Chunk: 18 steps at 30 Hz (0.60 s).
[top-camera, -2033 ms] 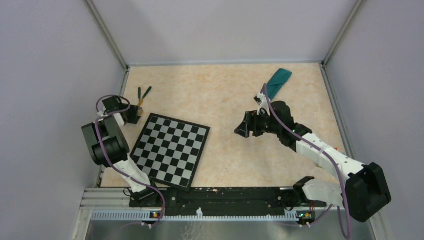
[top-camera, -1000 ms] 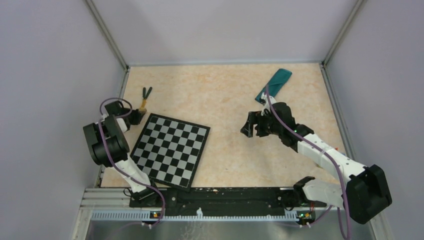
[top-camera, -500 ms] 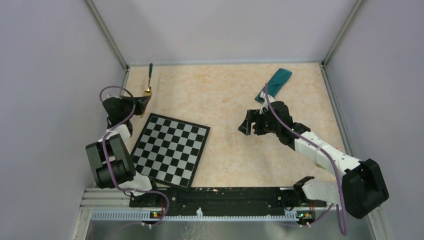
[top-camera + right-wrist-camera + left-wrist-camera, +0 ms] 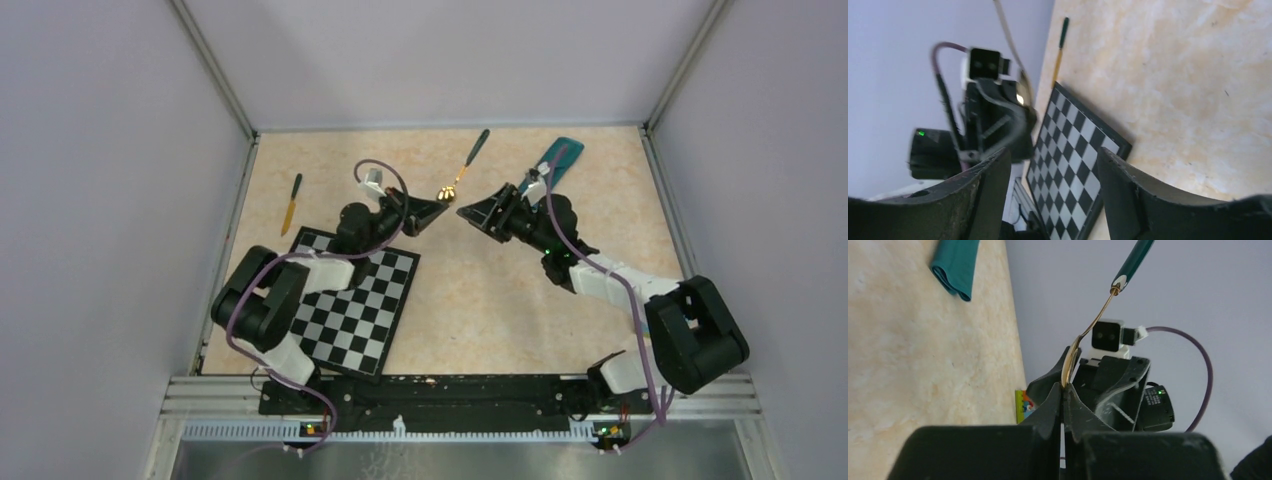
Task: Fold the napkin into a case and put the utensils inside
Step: Pass from the left arm to the right
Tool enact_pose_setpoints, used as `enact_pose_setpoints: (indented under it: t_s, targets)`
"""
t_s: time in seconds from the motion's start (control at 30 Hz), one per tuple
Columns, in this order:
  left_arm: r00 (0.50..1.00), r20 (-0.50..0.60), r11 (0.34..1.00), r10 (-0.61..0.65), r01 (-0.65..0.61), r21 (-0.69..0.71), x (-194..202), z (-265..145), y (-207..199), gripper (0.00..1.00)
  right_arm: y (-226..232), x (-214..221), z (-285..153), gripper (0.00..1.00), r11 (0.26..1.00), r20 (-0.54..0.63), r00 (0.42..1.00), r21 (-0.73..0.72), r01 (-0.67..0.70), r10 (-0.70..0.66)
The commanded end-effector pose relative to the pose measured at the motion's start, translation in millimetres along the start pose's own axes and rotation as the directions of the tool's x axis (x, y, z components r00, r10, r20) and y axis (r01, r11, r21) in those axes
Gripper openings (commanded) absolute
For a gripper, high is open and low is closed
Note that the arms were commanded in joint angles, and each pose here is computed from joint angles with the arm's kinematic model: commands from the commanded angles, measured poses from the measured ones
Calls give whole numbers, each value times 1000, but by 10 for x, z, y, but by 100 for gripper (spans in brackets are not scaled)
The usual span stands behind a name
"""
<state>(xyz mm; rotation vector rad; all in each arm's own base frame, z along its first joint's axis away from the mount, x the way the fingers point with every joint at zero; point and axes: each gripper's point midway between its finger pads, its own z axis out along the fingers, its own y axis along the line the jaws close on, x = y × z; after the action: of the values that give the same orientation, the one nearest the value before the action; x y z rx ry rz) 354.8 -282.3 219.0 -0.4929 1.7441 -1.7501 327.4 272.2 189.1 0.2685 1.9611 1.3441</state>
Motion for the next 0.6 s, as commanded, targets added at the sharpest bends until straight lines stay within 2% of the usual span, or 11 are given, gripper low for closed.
enact_pose_setpoints:
  t_s: [0.0, 0.07, 0.1, 0.23, 0.57]
  targets:
    - [999, 32, 985, -11, 5, 171, 187, 133, -322, 0, 529, -439, -163, 60, 985, 184, 982, -174, 1, 31]
    - [999, 22, 981, -27, 22, 191, 287, 174, -325, 0, 489, -440, -155, 48, 988, 180, 983, -153, -12, 40]
    - [999, 18, 981, -36, 32, 193, 333, 194, -300, 0, 431, -440, -158, 45, 991, 184, 981, -131, -29, 53]
    - [999, 13, 975, -52, 48, 215, 446, 228, -316, 0, 286, -455, -236, 41, 994, 228, 970, -82, -70, 87]
    - [995, 3, 974, -100, 98, 205, 583, 253, -240, 0, 203, -400, -281, 35, 997, 222, 973, -54, -47, 58]
